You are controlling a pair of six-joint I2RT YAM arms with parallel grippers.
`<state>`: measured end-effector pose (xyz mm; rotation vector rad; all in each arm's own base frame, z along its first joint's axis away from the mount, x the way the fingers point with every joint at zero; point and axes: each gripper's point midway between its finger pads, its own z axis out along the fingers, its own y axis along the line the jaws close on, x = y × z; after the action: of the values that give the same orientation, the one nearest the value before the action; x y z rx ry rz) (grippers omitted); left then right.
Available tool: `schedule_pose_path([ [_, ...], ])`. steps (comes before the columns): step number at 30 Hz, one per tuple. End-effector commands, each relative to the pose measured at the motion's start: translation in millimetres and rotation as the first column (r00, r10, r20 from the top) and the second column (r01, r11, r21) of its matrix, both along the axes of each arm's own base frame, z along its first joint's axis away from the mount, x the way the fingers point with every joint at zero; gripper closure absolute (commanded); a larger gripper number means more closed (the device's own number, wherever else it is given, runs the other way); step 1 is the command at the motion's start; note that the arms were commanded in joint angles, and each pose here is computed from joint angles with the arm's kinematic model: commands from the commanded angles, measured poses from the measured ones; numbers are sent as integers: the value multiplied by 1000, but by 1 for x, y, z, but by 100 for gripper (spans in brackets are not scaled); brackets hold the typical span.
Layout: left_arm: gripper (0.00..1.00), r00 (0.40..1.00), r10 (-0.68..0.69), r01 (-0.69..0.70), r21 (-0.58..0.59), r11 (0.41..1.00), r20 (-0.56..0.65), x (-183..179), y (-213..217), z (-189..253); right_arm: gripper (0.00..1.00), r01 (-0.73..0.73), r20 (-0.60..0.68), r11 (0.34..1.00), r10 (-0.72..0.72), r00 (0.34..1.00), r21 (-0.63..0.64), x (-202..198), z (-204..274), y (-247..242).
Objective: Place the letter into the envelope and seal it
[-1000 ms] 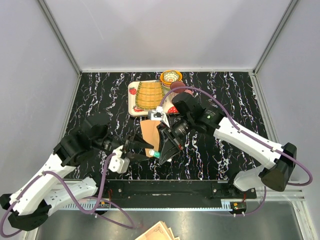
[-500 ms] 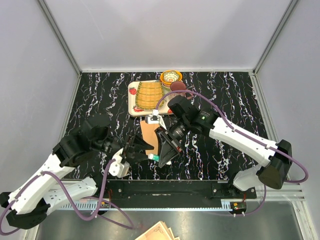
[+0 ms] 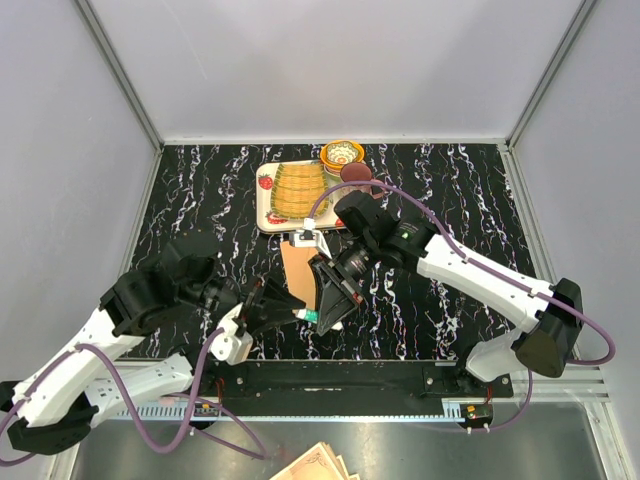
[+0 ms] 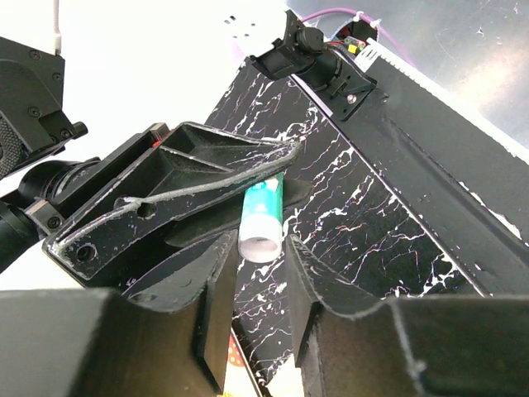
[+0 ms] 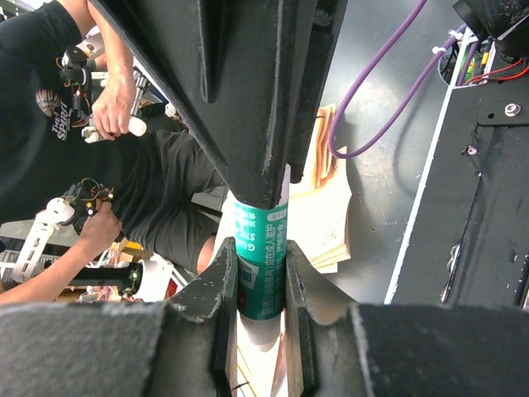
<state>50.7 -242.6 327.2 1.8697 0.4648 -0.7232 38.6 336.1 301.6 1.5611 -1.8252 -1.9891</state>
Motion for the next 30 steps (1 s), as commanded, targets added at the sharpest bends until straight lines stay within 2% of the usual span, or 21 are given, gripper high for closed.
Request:
schedule_pose_path([
  [1, 66, 997, -44, 48, -59, 997, 63, -7, -1, 21, 100, -23, -18, 1000, 23, 1000, 12, -3, 4, 2],
  [5, 63, 997, -49, 53, -57, 997, 64, -8, -2, 21, 100, -24, -20, 1000, 25, 999, 14, -2, 5, 4],
  [12, 68, 997, -48, 51, -49, 998, 58, -9, -2, 19, 100, -24, -21, 1000, 25, 999, 17, -3, 7, 4],
  [17, 61, 997, -47, 49, -40, 998, 54, -9, -2, 14, 100, -31, -16, 999, 31, 999, 29, -3, 9, 4],
  [27, 63, 998, -43, 44, -27, 999, 49, -7, -4, 10, 100, -36, -15, 999, 37, 999, 34, -5, 10, 3],
  [30, 68, 998, -42, 44, -24, 999, 46, -7, -5, 9, 100, -39, -12, 999, 39, 999, 37, -6, 10, 2],
])
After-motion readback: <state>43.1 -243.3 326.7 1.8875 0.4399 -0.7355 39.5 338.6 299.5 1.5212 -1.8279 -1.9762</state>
